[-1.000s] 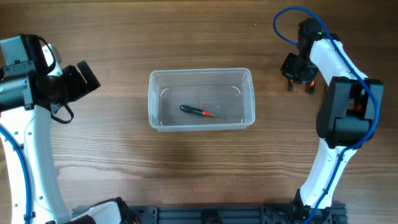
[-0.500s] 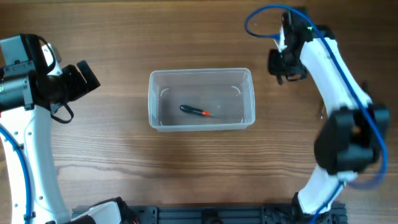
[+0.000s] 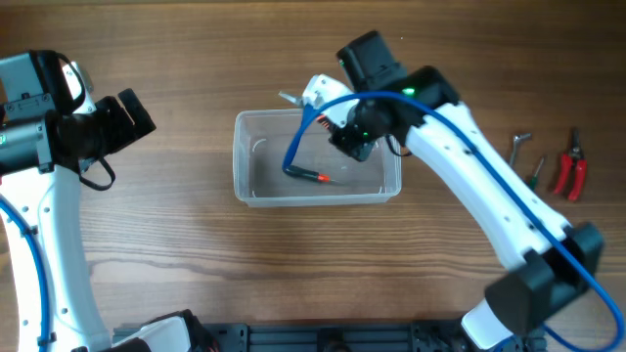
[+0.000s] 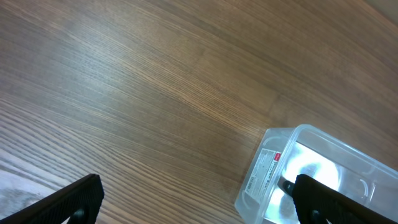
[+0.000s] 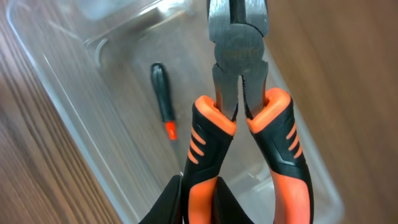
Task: Pack container
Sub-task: 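Place the pliers into the container and open the right gripper, then grasp the silver socket wrench with the right gripper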
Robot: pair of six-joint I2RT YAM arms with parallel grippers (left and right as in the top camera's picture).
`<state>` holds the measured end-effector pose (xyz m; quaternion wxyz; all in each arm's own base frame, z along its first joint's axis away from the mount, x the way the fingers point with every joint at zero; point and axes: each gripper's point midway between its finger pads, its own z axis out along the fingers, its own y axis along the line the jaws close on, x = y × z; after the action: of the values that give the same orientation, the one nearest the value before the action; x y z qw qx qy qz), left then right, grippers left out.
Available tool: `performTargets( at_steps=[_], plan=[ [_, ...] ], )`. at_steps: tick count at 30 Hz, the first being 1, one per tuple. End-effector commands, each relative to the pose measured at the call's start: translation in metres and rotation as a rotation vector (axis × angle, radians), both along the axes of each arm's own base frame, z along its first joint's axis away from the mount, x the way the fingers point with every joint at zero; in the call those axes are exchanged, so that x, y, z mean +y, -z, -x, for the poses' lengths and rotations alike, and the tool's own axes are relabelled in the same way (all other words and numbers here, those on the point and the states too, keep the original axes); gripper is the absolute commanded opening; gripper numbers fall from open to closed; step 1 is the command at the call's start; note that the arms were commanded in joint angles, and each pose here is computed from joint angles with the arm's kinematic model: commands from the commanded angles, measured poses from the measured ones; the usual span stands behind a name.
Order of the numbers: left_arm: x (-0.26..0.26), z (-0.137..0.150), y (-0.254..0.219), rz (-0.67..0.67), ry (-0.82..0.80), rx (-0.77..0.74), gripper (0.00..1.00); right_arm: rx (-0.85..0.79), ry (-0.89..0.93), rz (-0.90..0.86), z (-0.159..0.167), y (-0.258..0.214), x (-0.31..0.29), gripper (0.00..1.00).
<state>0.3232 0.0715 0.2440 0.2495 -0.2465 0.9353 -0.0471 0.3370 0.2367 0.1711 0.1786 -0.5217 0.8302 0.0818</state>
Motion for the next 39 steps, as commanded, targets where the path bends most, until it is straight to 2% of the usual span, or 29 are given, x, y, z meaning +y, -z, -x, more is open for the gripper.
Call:
performTargets(
  at_steps=[1,5,9,10,11,12,16,20,22,23,25,26,27,29,33,35,39],
  plan=[
    [0.001,-0.002,-0.002,0.01,-0.01,-0.011,1.0,0.112,-0.059,0.005,0.003,0.047,0.011,0.04],
    [0.001,-0.002,-0.002,0.01,-0.01,-0.01,1.0,0.212,-0.065,0.063,-0.003,0.109,0.014,0.04],
    [0.003,-0.002,-0.001,-0.005,-0.015,-0.005,1.0,0.293,-0.059,0.108,0.002,0.146,0.011,0.07],
    [0.004,-0.001,-0.001,-0.007,-0.017,-0.005,1.0,0.298,-0.057,0.111,0.003,0.147,0.01,0.13],
    [0.004,-0.001,-0.001,-0.007,-0.017,-0.005,1.0,0.302,-0.052,0.111,0.003,0.148,0.01,0.27],
    [0.004,-0.001,-0.001,-0.007,-0.017,-0.004,1.0,0.301,-0.031,0.111,0.002,0.146,0.01,0.36],
    [0.004,-0.002,-0.001,-0.007,-0.017,-0.005,1.0,0.306,0.054,0.101,0.002,0.121,0.009,0.43],
    [0.004,-0.002,-0.001,-0.008,-0.017,-0.005,1.0,0.188,0.194,0.105,-0.009,0.054,-0.007,0.49],
    [0.004,-0.001,-0.001,-0.011,-0.018,-0.005,1.0,0.034,0.312,0.044,-0.025,-0.002,-0.022,0.56],
    [0.005,-0.001,-0.001,-0.014,-0.02,-0.004,1.0,-0.026,0.383,0.011,-0.032,-0.025,-0.032,0.67],
    [0.006,-0.001,-0.001,-0.017,-0.022,-0.003,1.0,-0.146,0.573,-0.108,-0.047,-0.079,-0.066,0.96],
    [0.006,-0.001,-0.001,-0.017,-0.022,-0.003,1.0,-0.188,0.676,-0.171,-0.052,-0.102,-0.089,1.0],
    [0.006,-0.001,-0.001,-0.017,-0.022,-0.002,1.0,-0.22,0.806,-0.224,-0.057,-0.121,-0.122,1.0],
    [0.005,-0.001,-0.001,-0.016,-0.022,-0.002,1.0,-0.22,1.101,-0.274,-0.062,-0.13,-0.198,1.0],
    [0.005,-0.001,-0.001,-0.016,-0.022,-0.002,1.0,-0.101,1.518,-0.24,-0.05,-0.092,-0.307,1.0],
    [0.005,-0.001,-0.001,-0.016,-0.022,-0.002,1.0,-0.02,1.63,-0.186,-0.045,-0.058,-0.345,0.99],
    [0.005,-0.001,-0.001,-0.016,-0.022,-0.002,1.0,0.147,1.698,-0.077,-0.04,0.005,-0.376,1.0]
  ],
)
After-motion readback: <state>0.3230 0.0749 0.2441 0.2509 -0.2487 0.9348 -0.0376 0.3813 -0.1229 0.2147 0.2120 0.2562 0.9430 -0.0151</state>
